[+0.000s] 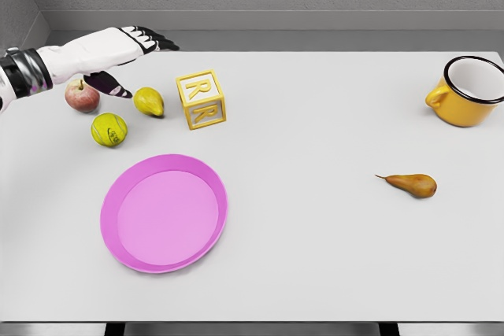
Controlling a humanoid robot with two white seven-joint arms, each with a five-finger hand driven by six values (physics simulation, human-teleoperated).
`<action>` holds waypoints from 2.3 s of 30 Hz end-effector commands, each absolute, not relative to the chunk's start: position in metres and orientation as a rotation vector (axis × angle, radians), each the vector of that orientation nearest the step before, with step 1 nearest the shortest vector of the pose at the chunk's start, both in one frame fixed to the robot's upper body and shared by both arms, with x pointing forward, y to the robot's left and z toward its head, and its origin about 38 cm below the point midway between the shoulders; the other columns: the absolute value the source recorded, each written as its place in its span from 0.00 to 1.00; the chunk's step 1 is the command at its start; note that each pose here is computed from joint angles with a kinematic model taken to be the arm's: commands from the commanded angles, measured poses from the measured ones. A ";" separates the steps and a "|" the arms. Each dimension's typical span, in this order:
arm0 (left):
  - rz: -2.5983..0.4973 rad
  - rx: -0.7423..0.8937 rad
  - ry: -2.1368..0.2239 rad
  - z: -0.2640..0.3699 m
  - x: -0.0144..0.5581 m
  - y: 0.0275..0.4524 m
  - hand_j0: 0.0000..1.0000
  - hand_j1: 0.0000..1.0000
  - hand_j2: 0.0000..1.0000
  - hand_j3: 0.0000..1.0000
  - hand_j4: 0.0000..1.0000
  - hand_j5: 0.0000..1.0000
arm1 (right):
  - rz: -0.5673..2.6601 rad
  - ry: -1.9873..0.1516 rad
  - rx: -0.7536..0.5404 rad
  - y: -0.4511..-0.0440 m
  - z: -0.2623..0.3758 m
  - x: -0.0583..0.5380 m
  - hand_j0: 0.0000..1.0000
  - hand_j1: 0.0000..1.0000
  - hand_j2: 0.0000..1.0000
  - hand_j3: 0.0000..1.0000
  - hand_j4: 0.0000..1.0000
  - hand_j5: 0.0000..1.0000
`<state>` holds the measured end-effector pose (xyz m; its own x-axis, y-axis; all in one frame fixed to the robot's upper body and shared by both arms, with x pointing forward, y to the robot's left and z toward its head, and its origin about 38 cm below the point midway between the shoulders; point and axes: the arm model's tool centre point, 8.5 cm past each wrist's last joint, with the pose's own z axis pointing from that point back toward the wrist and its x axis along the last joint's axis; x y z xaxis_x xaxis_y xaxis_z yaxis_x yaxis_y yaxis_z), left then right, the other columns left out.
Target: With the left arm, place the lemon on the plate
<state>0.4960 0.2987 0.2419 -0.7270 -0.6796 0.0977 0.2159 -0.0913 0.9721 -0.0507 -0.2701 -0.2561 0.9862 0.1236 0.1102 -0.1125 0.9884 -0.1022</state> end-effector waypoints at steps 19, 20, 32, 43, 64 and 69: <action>-2.008 0.517 -1.310 0.218 0.513 0.296 1.00 1.00 1.00 1.00 1.00 1.00 | 0.122 -0.121 -0.094 -0.270 -0.256 -0.051 1.00 1.00 1.00 1.00 1.00 1.00; -2.015 0.517 -1.297 0.215 0.514 0.295 1.00 1.00 1.00 1.00 1.00 1.00 | 0.122 -0.121 -0.094 -0.270 -0.256 -0.051 1.00 1.00 1.00 1.00 1.00 1.00; -1.969 0.545 -1.256 0.202 0.529 0.292 1.00 1.00 1.00 1.00 1.00 1.00 | 0.122 -0.121 -0.094 -0.270 -0.256 -0.051 1.00 1.00 1.00 1.00 1.00 1.00; -1.955 0.582 -1.201 0.199 0.535 0.302 0.99 0.99 0.99 0.99 0.99 0.99 | 0.122 -0.121 -0.094 -0.270 -0.256 -0.051 1.00 1.00 1.00 1.00 1.00 1.00; -1.910 0.528 -1.161 0.181 0.547 0.294 0.95 0.95 0.95 0.95 0.95 0.95 | 0.123 -0.121 -0.093 -0.270 -0.256 -0.051 1.00 1.00 1.00 1.00 1.00 1.00; -1.879 0.545 -1.160 0.185 0.547 0.306 0.93 0.93 0.93 0.93 0.93 0.93 | 0.122 -0.121 -0.094 -0.270 -0.256 -0.051 1.00 1.00 1.00 1.00 1.00 1.00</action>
